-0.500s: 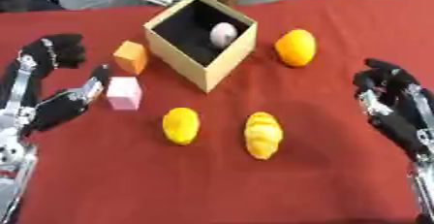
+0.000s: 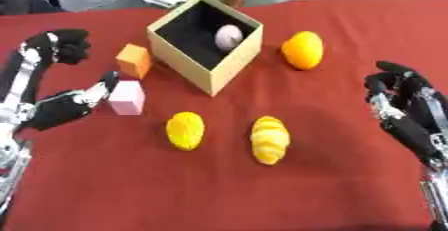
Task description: Pick up objects on the table and place them in the box.
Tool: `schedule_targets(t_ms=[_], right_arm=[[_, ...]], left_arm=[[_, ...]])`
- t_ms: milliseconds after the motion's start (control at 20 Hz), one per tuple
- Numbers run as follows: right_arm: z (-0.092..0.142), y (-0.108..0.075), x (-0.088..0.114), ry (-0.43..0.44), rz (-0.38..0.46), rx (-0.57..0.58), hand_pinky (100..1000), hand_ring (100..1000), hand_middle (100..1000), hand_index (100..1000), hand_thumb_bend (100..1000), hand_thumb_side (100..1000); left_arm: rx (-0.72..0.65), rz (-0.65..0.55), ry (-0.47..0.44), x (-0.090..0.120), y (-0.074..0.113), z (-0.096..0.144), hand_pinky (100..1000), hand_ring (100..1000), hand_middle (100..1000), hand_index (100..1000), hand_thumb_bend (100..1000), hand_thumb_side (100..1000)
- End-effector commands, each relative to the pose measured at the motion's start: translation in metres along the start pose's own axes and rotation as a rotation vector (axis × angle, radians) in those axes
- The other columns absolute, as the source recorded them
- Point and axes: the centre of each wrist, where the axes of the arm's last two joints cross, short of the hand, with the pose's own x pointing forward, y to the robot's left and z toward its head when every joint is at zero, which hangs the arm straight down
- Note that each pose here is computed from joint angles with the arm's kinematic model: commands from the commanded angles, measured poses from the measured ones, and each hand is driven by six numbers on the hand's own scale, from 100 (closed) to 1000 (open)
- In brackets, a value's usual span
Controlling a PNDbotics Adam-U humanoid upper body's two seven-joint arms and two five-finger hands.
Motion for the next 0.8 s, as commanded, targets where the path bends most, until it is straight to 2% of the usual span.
schedule_targets(t_ms=[50,100,150,200,400,600,650,800], right_arm=[[-0.002,-0.004,0.004,-0.021,0.015,0.002,646,745,669,850,100,431],[-0.002,-0.004,0.004,-0.021,0.014,0.002,646,745,669,850,100,431],[-0.002,-0.004,0.004,-0.019,0.018,0.009,646,745,669,850,100,433],[-0.002,-0.004,0.004,-0.018,0.024,0.017,646,745,669,850,100,433],[-0.001,-0.004,0.003,-0.015,0.025,0.016,646,745,669,850,100,433],[-0.001,-0.003,0.003,-0.016,0.018,0.015,646,745,669,850,100,433],[-0.001,-0.003,0.003,-0.015,0.018,0.017,646,745,668,850,100,435],[-0.002,0.001,0.004,-0.021,0.012,0.041,647,745,668,850,100,436]], left_arm=[[-0.043,-0.106,-0.006,0.0,0.019,-0.003,711,676,660,807,528,326],[-0.048,-0.11,-0.006,0.0,0.021,-0.003,711,676,660,807,528,326],[-0.061,-0.124,-0.011,0.0,0.021,-0.005,746,709,714,849,580,262],[-0.088,-0.153,-0.022,-0.001,0.022,-0.009,750,713,721,851,590,254],[-0.241,-0.326,-0.043,-0.008,0.027,-0.029,750,713,721,851,590,254],[-0.327,-0.461,-0.041,-0.015,0.045,-0.034,750,713,721,851,590,254],[-0.341,-0.473,-0.04,-0.014,0.048,-0.034,780,738,755,862,626,170],[-0.436,-0.582,-0.046,-0.018,0.056,-0.045,782,741,753,860,628,161]])
